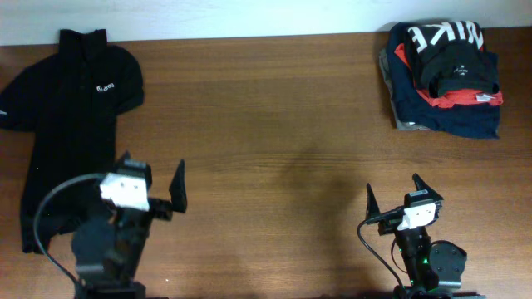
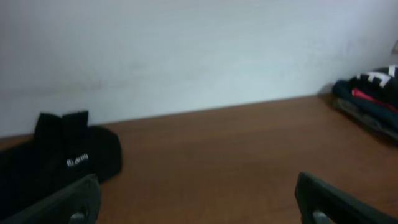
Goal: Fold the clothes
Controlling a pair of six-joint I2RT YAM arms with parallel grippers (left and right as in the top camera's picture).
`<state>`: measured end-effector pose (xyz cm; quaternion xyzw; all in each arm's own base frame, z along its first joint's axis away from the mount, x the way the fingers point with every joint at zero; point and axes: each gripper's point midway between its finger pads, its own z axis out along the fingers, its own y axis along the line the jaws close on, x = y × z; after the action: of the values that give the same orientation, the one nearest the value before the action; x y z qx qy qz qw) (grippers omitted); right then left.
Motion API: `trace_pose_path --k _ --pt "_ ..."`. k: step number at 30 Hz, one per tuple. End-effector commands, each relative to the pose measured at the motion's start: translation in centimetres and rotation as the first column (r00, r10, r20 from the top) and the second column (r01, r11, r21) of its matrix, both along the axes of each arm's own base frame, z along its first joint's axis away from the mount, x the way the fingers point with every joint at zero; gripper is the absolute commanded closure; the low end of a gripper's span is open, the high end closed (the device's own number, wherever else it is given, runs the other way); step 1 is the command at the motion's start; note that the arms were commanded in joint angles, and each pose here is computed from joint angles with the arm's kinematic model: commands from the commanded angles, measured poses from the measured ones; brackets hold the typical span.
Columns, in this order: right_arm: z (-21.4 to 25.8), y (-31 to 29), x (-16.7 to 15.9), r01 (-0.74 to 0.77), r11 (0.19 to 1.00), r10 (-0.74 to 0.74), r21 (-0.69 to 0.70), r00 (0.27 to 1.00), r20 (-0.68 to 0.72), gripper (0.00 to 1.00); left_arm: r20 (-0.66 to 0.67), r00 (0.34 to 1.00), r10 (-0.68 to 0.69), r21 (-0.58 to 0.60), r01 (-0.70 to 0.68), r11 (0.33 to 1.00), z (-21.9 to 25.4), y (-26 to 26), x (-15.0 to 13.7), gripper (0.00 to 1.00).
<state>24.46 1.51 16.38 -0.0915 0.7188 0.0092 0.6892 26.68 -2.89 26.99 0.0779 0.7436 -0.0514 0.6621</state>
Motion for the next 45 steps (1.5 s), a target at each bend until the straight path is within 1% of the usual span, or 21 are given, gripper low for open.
trace_pose_path --k 1,5,8,12,15,20,24,26,27,28,45 --pt "-0.2 -0.3 0.0 0.015 1.0 -0.015 0.011 1.0 -0.004 0.01 0.085 0.996 0.028 -0.002 -0.028 1.0 -0.6 0.5 -0.8 0.01" --pt "-0.2 -0.3 0.0 0.015 1.0 -0.015 0.011 1.0 -0.004 0.01 0.209 0.977 0.03 0.012 -0.033 0.999 -0.9 0.5 -1.0 0.01" --pt "-0.2 -0.3 0.0 0.015 1.0 -0.015 0.011 1.0 -0.004 0.01 0.252 0.967 0.033 0.011 -0.036 0.999 -1.5 0.6 -1.2 0.01" --pt "-0.2 -0.3 0.0 0.015 1.0 -0.015 0.011 1.0 -0.004 0.01 0.251 0.965 0.07 0.007 -0.074 0.997 -3.1 1.2 -1.4 0.01" --pt "-0.2 -0.3 0.0 0.015 1.0 -0.015 0.011 1.0 -0.004 0.01 0.281 0.957 0.074 0.048 -0.091 0.995 -3.9 1.4 -1.9 0.01" --pt "-0.2 -0.3 0.0 0.015 1.0 -0.015 0.011 1.0 -0.004 0.01 0.317 0.943 0.099 0.048 -0.12 0.992 -4.7 2.0 -2.4 0.01" --pt "-0.2 -0.3 0.0 0.015 1.0 -0.015 0.011 1.0 -0.004 0.01 0.228 0.968 0.106 0.055 -0.121 0.991 -7.0 2.2 -2.2 0.01" --pt "-0.2 -0.3 0.0 0.015 1.0 -0.015 0.011 1.0 -0.004 0.01 0.143 0.984 0.105 0.059 -0.115 0.992 -9.1 2.2 -2.1 0.01" --pt "-0.2 -0.3 0.0 0.015 1.0 -0.015 0.011 1.0 -0.004 0.01 0.081 0.992 0.098 0.061 -0.103 0.993 -10.6 2.0 -2.1 0.01" --pt "-0.2 -0.3 0.0 0.015 1.0 -0.015 0.011 1.0 -0.004 0.01 0.057 0.993 0.102 0.053 -0.105 0.993 -11.2 2.1 -2.1 0.01" --pt "-0.2 -0.3 0.0 0.015 1.0 -0.015 0.011 1.0 -0.004 0.01 0.062 0.994 0.09 0.052 -0.093 0.994 -11.0 1.9 -2.1 0.01"
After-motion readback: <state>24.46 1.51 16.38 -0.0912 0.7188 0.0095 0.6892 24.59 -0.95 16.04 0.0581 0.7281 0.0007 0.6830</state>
